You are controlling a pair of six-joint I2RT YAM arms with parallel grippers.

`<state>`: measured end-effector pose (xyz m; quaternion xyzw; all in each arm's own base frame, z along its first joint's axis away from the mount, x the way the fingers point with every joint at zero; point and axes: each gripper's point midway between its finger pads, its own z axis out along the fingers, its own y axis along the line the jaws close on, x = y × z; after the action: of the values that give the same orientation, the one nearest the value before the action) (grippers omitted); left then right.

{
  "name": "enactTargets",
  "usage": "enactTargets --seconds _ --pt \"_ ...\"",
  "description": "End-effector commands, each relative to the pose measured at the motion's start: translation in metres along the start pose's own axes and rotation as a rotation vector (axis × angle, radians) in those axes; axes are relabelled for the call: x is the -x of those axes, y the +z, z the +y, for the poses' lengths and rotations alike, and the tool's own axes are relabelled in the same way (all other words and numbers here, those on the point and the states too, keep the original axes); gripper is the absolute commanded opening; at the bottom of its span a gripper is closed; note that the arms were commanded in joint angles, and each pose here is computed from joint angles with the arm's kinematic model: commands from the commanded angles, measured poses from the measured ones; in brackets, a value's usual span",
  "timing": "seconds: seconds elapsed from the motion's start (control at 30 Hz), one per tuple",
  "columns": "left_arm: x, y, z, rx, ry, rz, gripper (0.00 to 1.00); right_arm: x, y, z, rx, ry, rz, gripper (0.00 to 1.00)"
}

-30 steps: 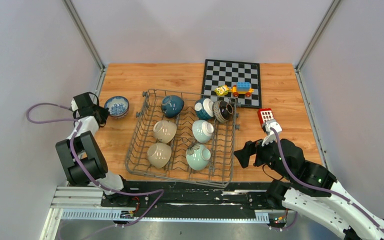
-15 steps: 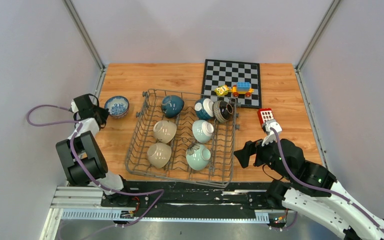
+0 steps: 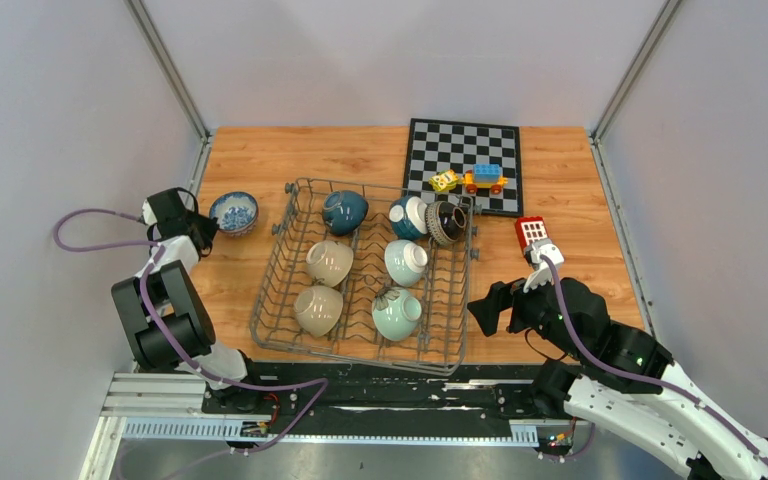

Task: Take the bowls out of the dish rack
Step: Place the bowl with the bowl.

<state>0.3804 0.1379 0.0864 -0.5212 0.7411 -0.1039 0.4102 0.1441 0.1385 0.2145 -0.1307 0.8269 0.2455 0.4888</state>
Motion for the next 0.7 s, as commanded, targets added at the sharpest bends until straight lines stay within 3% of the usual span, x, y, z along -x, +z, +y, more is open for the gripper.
enactTargets --seconds 0.0,0.43,0.67 --pt "0.008 0.003 -0.005 -0.017 0.017 -0.014 0.09 -0.003 0.0 -0.005 -0.02 -0.004 0.006 0.97" --pt "0.021 -0.014 -0.005 0.033 0.049 -0.038 0.59 -0.001 0.0 -0.004 -0.013 -0.01 0.002 0.97" --pt "0.025 -0.058 -0.033 -0.005 0.1 -0.094 0.8 0.003 -0.001 -0.005 -0.018 -0.038 -0.004 0.97"
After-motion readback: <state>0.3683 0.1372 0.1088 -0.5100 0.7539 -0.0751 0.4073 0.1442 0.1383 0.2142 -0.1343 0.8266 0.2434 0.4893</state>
